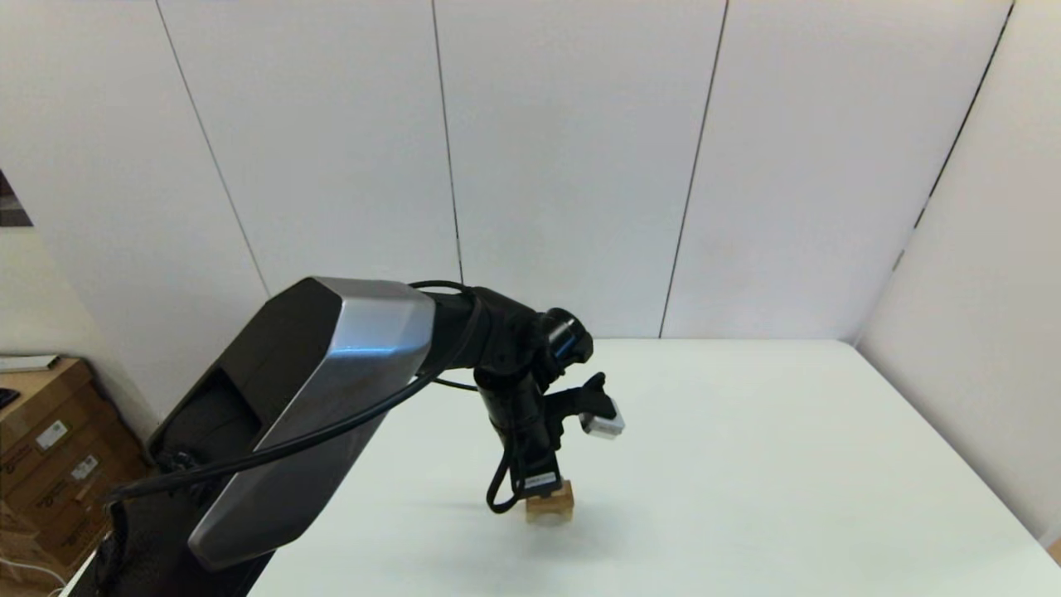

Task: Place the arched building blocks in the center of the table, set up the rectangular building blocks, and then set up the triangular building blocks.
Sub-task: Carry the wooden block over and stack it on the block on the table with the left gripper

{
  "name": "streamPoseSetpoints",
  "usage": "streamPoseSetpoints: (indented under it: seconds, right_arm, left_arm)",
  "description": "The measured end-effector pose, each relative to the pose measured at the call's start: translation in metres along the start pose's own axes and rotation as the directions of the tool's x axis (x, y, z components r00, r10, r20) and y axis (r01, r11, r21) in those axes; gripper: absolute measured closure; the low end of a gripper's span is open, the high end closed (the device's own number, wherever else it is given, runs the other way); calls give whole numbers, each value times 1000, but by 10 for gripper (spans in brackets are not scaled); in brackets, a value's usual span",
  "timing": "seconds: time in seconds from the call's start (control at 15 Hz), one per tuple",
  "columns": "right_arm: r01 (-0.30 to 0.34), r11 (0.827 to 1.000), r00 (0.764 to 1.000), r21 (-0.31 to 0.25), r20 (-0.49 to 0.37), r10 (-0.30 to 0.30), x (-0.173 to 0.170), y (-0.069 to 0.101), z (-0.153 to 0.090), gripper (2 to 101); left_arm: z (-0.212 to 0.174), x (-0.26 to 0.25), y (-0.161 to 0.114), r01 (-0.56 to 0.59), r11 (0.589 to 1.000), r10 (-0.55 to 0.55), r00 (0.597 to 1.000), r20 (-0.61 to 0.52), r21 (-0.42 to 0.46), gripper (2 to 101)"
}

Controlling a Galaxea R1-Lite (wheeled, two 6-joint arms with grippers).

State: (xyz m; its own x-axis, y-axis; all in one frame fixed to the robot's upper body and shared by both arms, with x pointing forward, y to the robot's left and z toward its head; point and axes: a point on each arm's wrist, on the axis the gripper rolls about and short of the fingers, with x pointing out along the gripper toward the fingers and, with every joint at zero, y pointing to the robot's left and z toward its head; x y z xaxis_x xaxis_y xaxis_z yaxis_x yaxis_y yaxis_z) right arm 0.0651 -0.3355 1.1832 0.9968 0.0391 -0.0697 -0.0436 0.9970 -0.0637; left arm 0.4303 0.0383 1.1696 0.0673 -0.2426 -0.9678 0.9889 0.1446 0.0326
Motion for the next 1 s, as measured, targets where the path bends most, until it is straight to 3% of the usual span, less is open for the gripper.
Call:
streamPoseSetpoints:
  seconds: [1.0]
  right_arm:
    - [0, 1000, 1000, 0, 0, 0, 0, 0, 0, 43]
  left_arm:
    - [0, 11, 3, -3, 1000, 3, 1000, 2, 2, 810]
